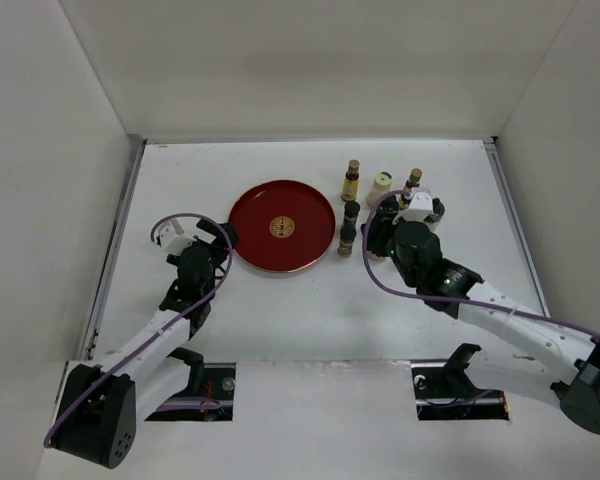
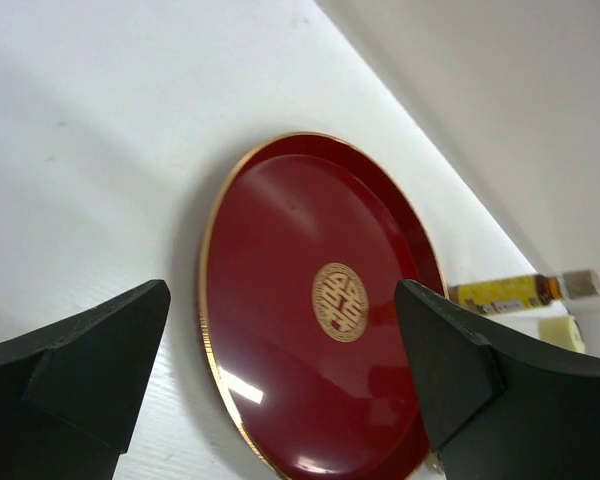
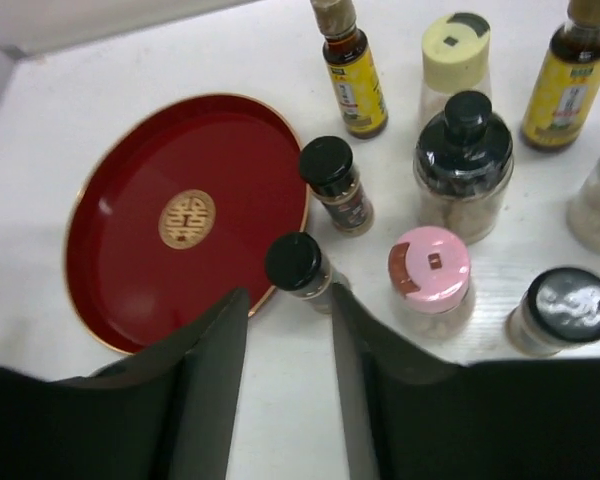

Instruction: Organize the condiment bottles

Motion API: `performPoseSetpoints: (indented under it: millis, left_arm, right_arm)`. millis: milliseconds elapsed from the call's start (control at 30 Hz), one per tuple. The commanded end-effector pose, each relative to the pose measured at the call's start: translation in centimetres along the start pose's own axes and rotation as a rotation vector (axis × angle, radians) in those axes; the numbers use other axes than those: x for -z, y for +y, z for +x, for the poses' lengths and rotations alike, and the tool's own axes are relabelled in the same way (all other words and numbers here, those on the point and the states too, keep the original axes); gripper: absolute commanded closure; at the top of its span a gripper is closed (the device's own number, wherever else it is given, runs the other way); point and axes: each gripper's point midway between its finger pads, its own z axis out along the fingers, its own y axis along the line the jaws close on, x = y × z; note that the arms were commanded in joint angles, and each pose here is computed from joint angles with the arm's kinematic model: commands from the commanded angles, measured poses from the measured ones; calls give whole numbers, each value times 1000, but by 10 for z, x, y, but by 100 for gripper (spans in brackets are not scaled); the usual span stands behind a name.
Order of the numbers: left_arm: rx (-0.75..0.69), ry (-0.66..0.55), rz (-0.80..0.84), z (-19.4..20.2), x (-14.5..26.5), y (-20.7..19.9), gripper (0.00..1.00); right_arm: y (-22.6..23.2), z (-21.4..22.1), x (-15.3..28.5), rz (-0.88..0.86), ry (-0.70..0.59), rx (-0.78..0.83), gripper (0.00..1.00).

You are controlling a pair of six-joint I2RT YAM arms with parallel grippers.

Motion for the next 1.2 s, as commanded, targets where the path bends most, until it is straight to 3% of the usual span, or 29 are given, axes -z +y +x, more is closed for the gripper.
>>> performPoseSetpoints:
  millis: [0,67,167,733,900,1167]
  left_arm:
    - [61,-12,-42,-6,0,13,0]
    - [72,-16,-55,-6,0,17,0]
    - [83,4,-74,-1,-3,23,0]
    - [108,49,-56,9,-7,23,0]
    - [113,59,-58,11,-8,25,0]
    - [125,53,-37,8,-7,21,0]
  right_arm:
    - [5,-5,-7,1,27,48,43]
    - [10,-3,-15,-6,48,74,33]
    - [19,8,-33,-23,105,111,28]
    - [6,64,-97,89,243,209,20]
    - [7,71,-103,90,252,206,31]
    - [14,53,-95,104,178,226,60]
